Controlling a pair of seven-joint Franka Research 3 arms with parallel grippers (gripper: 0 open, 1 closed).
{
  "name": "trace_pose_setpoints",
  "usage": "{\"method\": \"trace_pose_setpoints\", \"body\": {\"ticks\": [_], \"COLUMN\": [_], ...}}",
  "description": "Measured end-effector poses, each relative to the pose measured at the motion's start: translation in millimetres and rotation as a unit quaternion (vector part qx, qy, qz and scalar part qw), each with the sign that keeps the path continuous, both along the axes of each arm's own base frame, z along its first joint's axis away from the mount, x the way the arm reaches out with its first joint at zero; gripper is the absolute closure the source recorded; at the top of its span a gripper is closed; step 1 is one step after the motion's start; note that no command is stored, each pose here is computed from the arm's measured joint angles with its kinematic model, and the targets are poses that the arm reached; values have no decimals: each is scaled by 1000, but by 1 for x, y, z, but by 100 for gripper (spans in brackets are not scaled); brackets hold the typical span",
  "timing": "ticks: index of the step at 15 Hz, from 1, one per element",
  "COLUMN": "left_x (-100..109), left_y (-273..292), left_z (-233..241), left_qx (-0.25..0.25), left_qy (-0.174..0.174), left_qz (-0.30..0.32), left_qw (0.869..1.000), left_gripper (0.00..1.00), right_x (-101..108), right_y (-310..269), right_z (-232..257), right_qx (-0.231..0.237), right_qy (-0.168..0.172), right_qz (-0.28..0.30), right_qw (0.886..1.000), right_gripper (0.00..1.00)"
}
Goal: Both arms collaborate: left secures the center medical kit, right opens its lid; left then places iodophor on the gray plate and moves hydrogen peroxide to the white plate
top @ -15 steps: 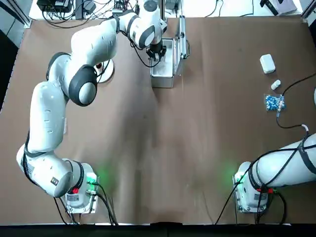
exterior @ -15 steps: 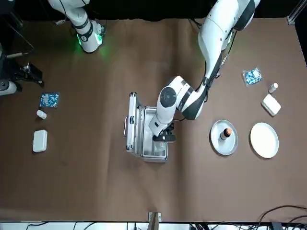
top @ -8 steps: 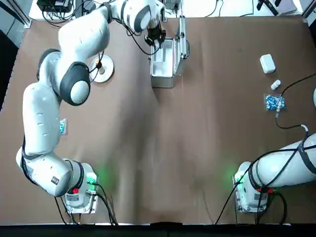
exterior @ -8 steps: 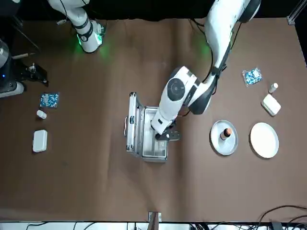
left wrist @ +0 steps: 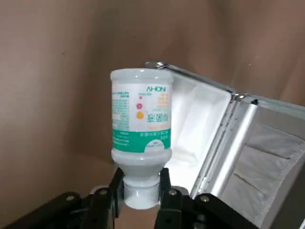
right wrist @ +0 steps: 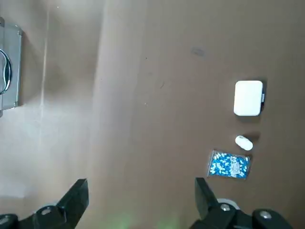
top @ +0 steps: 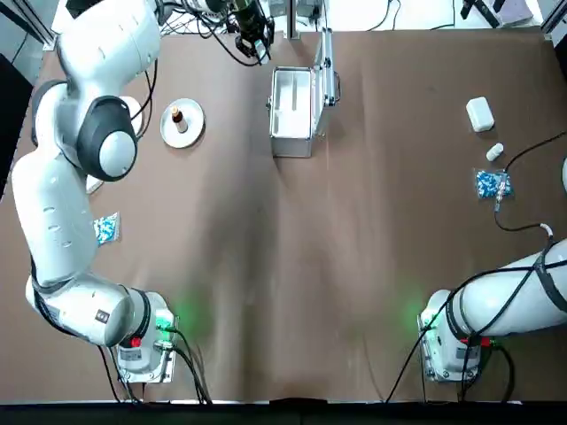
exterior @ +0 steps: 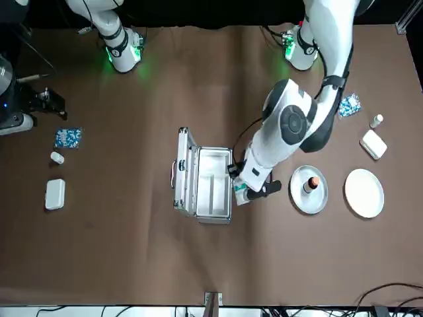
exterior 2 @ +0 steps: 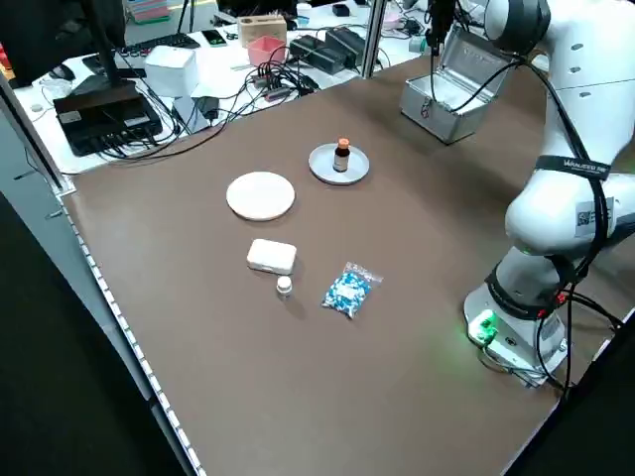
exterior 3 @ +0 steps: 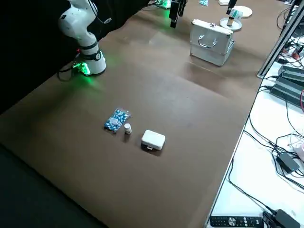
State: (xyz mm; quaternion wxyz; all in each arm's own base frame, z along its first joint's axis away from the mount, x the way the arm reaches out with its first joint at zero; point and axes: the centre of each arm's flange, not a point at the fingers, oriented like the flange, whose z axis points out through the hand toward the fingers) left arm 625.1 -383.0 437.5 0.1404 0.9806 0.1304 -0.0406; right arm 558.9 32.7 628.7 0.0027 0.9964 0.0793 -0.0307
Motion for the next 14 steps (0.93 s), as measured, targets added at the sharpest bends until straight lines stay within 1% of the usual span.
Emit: {"method": "trace_pose_setpoints", "body": {"ticks": [2, 4, 7, 8, 11, 13, 14], "left_x": [2, 4, 12, 14, 23, 31, 35], "left_y": [16, 43, 77, 92, 152, 201, 227], "left_z": [7, 16, 22, 24, 27, 29, 30], "left_qx": [7, 6, -11, -16, -44, -74, -95], "left_qy": [11, 46, 81, 99, 161, 195, 213], "left_qz": [-3, 2, 25, 33, 67, 97, 113], "left_qw": [1000, 999, 996, 994, 984, 973, 966], "left_gripper": [67, 67, 67, 67, 67, 67, 67], "right_x": [0, 1, 1, 1, 0, -1, -2], "right_y": [0, -5, -4, -4, -4, -3, -2], "right_z": [0, 1, 1, 1, 0, -1, -1], "right_qx": [0, -1, -1, -1, -1, -1, -1], "right_qy": [-1, -3, -3, -3, -1, 5, 8], "right_qz": [-1, -11, -11, -11, -10, -10, -9], "right_qw": [1000, 1000, 1000, 1000, 1000, 1000, 1000], "right_gripper": [1, 1, 1, 1, 1, 1, 1]}}
